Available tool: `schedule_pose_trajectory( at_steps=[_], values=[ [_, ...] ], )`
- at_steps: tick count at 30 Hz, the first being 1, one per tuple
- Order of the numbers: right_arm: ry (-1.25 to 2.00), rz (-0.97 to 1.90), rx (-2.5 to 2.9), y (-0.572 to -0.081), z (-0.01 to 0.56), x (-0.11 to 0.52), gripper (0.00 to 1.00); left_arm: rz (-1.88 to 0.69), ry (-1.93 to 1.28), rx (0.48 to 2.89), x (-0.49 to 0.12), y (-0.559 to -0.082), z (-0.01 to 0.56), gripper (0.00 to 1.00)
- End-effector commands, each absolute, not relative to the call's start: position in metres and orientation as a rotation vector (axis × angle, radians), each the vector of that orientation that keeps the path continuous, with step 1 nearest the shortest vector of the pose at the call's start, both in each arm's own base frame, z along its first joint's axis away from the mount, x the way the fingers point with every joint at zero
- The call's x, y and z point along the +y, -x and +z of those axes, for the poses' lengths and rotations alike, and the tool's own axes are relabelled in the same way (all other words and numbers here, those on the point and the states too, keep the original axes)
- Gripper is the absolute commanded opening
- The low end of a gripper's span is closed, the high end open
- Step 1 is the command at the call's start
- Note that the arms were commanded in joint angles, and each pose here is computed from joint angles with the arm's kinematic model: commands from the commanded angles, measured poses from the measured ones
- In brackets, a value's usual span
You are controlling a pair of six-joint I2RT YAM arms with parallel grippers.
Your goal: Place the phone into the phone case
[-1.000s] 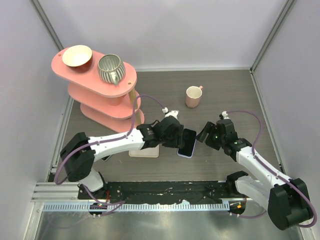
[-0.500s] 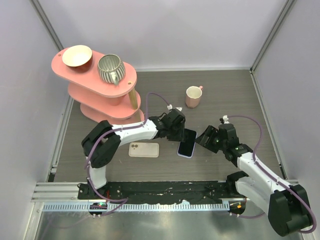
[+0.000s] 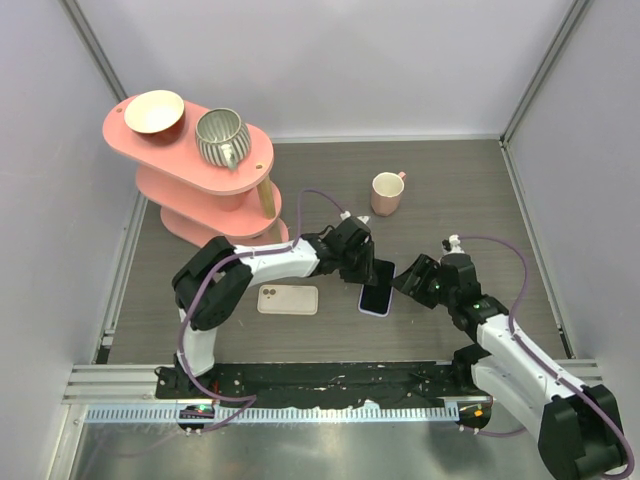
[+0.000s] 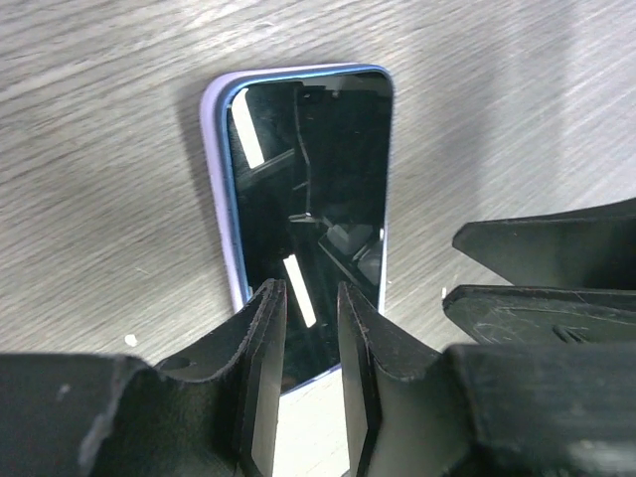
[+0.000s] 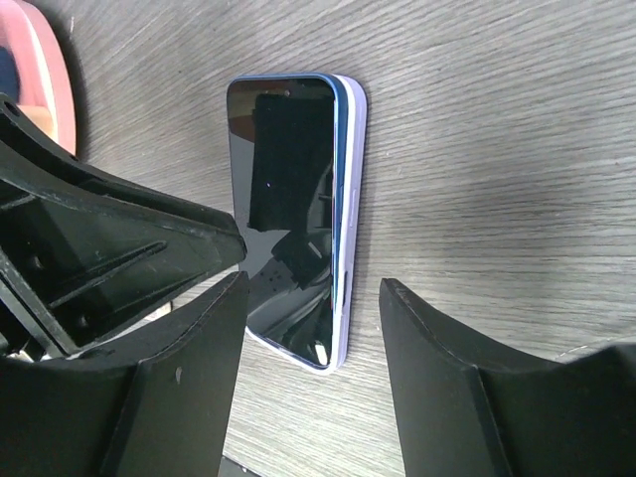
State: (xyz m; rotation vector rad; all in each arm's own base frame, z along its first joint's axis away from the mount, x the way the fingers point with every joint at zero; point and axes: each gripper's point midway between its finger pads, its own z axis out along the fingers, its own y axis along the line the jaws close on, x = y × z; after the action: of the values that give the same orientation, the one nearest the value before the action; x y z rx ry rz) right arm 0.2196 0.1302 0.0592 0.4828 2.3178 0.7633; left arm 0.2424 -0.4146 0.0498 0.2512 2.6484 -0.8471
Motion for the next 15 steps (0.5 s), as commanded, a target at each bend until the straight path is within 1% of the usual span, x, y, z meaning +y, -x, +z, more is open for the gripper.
schedule_pose_trajectory(
  at_steps=[1,3,7,12,15],
  values=[
    [-0.467,0.797,2.224,-0.23,0.074,0.132,0.61,-1.028,-0.244,2.528,-0.429,-0.251,0.102,0.33],
    [-0.471,0.796,2.213,-0.23,0.076,0.131,0.61,-0.959,-0.254,2.514,-0.424,-0.26,0.106,0.36],
    [-0.488,0.777,2.192,-0.233,0.076,0.127,0.61,-0.809,-0.249,2.588,-0.408,-0.262,0.085,0.36],
    [-0.448,0.786,2.172,-0.237,0.081,0.13,0.65,-0.783,-0.236,2.606,-0.406,-0.263,0.07,0.36],
    [-0.441,0.787,2.175,-0.239,0.083,0.131,0.65,-0.753,-0.232,2.617,-0.404,-0.264,0.062,0.36]
  ],
)
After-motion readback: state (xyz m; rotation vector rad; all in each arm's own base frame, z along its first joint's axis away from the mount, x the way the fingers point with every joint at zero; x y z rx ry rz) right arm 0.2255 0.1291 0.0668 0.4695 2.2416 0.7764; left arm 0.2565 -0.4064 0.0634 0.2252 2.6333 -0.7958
